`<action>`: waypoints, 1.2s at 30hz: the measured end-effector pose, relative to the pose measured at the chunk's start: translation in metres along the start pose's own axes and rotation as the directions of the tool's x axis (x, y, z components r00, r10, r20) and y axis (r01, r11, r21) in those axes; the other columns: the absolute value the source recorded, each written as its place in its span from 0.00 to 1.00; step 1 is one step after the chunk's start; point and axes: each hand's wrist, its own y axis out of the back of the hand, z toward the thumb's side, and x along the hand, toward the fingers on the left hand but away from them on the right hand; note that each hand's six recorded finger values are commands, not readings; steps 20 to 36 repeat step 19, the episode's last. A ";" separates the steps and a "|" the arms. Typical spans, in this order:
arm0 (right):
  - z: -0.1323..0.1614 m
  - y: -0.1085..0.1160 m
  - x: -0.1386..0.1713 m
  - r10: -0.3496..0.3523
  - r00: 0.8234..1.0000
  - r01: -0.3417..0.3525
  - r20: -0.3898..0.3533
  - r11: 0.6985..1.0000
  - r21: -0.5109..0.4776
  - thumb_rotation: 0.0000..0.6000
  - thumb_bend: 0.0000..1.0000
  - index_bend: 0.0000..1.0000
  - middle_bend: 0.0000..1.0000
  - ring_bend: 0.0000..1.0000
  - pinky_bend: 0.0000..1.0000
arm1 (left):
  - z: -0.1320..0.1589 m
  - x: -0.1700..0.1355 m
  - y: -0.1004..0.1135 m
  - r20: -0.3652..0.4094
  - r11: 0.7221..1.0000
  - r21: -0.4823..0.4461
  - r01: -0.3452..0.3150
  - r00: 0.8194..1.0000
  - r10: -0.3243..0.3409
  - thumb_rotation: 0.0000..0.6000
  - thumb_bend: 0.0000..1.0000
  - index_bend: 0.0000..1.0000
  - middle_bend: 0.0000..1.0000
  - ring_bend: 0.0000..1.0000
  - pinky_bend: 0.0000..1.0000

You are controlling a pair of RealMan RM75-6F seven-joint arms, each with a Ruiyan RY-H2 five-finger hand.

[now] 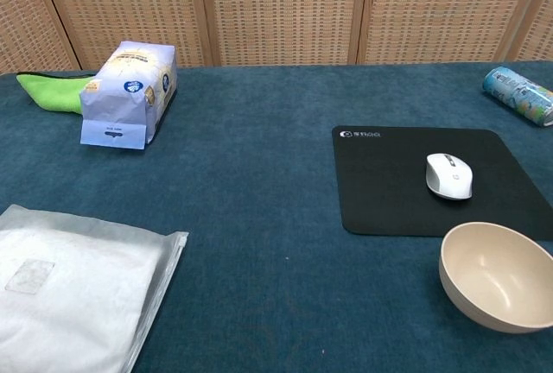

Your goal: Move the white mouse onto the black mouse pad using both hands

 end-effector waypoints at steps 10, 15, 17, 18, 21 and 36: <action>-0.018 -0.021 0.065 -0.052 0.992 0.067 0.112 0.988 -0.138 1.00 0.00 0.00 0.00 0.00 0.00 | -0.009 -0.014 -0.015 -0.025 0.998 -0.013 0.053 0.998 -0.054 1.00 0.04 0.00 0.00 0.00 0.00; -0.024 -0.035 0.088 -0.066 0.989 0.091 0.135 0.978 -0.186 1.00 0.00 0.00 0.00 0.00 0.00 | -0.012 -0.018 -0.020 -0.038 0.998 -0.004 0.063 0.997 -0.063 1.00 0.04 0.00 0.00 0.00 0.00; -0.024 -0.037 0.092 -0.069 0.988 0.097 0.139 0.974 -0.204 1.00 0.00 0.00 0.00 0.00 0.00 | -0.012 -0.019 -0.021 -0.039 0.998 -0.005 0.066 0.997 -0.066 1.00 0.04 0.00 0.00 0.00 0.00; -0.024 -0.038 0.094 -0.071 0.987 0.100 0.141 0.971 -0.215 1.00 0.00 0.00 0.00 0.00 0.00 | -0.012 -0.019 -0.022 -0.039 0.998 -0.008 0.066 0.997 -0.066 1.00 0.04 0.00 0.00 0.00 0.00; -0.024 -0.039 0.095 -0.072 0.987 0.103 0.143 0.970 -0.222 1.00 0.00 0.00 0.00 0.00 0.00 | -0.012 -0.020 -0.022 -0.039 0.998 -0.011 0.065 0.997 -0.066 1.00 0.04 0.00 0.00 0.00 0.00; -0.024 -0.039 0.095 -0.072 0.987 0.103 0.143 0.970 -0.222 1.00 0.00 0.00 0.00 0.00 0.00 | -0.012 -0.020 -0.022 -0.039 0.998 -0.011 0.065 0.997 -0.066 1.00 0.04 0.00 0.00 0.00 0.00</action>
